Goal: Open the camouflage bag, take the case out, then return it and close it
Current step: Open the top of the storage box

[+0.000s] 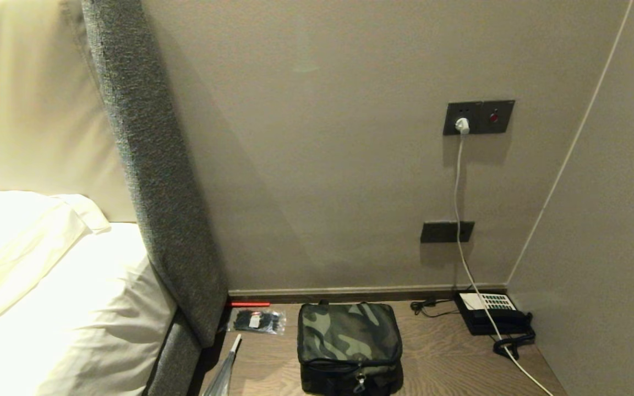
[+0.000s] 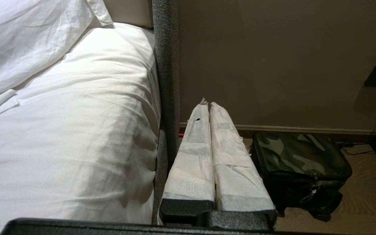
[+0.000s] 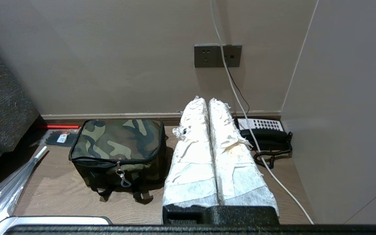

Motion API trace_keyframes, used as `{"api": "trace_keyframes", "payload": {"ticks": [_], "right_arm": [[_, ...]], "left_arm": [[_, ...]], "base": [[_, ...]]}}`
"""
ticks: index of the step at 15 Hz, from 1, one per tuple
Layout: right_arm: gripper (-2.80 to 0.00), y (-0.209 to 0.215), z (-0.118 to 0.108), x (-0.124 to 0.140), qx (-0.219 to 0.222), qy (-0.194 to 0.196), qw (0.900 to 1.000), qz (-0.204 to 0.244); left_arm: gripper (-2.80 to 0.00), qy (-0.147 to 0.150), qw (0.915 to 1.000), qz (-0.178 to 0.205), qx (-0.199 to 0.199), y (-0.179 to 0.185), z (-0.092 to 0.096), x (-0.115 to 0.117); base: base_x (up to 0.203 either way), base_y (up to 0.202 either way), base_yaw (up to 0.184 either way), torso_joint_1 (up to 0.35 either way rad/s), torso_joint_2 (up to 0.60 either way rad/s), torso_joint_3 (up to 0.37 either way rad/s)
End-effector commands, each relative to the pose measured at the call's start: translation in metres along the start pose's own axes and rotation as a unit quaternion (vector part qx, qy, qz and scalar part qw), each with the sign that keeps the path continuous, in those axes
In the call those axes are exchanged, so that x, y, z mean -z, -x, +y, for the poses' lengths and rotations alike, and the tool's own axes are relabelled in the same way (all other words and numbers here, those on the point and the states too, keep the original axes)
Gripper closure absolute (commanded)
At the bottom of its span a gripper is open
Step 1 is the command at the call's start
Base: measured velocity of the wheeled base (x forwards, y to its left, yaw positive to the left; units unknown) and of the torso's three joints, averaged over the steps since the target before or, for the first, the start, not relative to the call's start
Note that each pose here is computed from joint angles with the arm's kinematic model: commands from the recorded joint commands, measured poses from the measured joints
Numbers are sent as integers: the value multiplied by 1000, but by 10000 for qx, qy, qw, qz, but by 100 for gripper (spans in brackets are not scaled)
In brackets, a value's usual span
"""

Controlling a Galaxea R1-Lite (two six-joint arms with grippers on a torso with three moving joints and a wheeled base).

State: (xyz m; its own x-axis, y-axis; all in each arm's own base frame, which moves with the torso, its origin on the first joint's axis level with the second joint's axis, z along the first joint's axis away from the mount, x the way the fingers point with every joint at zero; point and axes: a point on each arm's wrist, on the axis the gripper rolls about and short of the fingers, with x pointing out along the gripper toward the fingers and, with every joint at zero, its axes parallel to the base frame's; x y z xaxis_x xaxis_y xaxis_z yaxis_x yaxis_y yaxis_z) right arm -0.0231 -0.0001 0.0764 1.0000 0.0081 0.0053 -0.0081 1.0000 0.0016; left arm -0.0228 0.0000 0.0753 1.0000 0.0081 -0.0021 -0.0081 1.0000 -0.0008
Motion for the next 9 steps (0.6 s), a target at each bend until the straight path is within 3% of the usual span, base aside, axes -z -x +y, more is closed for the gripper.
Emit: {"api": "trace_keyframes", "payload": {"ticks": [1, 9], "right_arm": [[0, 0, 0, 0, -6, 0, 10000, 4], [0, 0, 0, 0, -6, 0, 10000, 4]], "left_arm": [[0, 3, 10000, 5, -6, 0, 0, 1], [0, 3, 10000, -3, -6, 0, 0, 0]], "base": [[0, 0, 0, 0, 0, 0], [0, 0, 0, 0, 0, 0]]}}
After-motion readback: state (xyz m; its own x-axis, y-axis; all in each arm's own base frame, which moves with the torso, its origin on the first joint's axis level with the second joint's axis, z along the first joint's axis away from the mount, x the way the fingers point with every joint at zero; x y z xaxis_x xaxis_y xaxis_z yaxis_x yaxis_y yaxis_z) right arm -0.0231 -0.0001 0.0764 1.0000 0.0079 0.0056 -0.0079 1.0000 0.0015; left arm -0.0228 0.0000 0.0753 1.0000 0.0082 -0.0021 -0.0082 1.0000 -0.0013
